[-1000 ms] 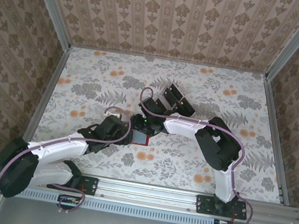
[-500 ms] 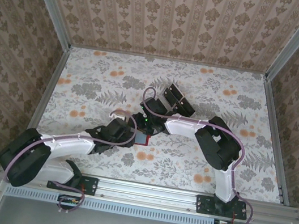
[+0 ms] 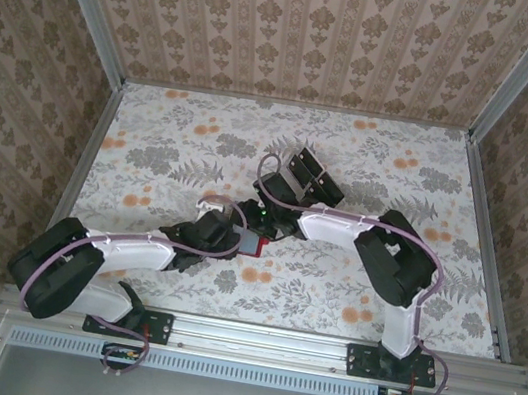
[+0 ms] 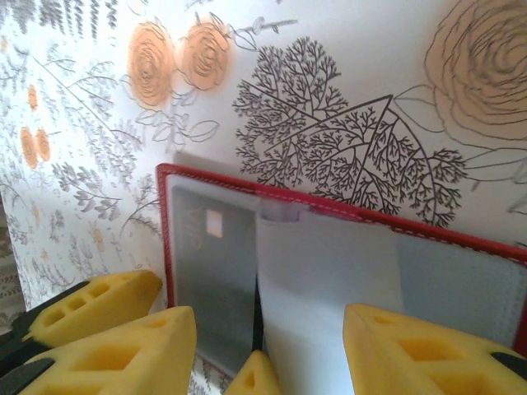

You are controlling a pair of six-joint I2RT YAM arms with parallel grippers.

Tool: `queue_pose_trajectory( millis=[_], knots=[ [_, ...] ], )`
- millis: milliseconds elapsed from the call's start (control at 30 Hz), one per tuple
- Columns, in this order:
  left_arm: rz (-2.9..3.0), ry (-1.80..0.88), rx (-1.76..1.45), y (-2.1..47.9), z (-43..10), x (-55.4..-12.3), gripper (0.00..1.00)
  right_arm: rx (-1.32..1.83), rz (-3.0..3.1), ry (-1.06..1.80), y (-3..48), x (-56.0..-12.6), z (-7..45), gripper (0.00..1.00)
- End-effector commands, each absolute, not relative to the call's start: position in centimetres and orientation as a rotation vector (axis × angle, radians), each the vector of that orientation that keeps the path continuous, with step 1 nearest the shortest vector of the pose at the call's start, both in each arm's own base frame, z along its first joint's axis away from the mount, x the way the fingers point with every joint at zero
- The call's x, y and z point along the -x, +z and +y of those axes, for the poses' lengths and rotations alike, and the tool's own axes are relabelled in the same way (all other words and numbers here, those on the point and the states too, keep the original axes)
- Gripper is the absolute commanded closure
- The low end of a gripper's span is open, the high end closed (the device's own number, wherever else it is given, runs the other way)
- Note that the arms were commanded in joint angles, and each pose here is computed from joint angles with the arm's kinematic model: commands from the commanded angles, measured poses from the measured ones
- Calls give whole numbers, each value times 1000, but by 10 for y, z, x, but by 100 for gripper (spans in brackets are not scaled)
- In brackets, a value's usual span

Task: Put the credit cards into the card holder
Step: Flip over the card slot in the card holder.

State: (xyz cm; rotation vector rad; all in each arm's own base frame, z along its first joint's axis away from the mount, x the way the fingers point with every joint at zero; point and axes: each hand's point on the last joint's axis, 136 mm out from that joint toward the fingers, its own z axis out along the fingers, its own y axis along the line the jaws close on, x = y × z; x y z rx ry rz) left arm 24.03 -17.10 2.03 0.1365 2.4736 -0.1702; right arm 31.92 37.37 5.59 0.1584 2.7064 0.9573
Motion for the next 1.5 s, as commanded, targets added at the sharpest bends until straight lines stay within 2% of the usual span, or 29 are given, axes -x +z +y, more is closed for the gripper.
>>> queue_pose_trajectory(
  millis=[0, 367, 767, 967, 1133, 1467],
  knots=[
    [2488, -132, -96, 11, -162, -238, 0, -122, 2649, 865, 76, -326, 356, 48],
    [2490, -124, -85, 9, -160, -236, 0, -104, 2677, 734, 56, -329, 344, 48],
    [2484, -132, -89, 11, -160, -237, 0, -63, 2704, 891, 51, -326, 373, 49],
    [2383, -176, -58, 58, -155, -241, 0, -29, 2662, 1012, 78, -319, 393, 49],
    [2274, -181, 58, 101, -126, -240, 0, 10, 2663, 1045, 85, -316, 417, 48],
    [2264, -197, 154, 106, -97, -230, 0, -7, 2734, 974, 39, -327, 441, 48]
  ],
)
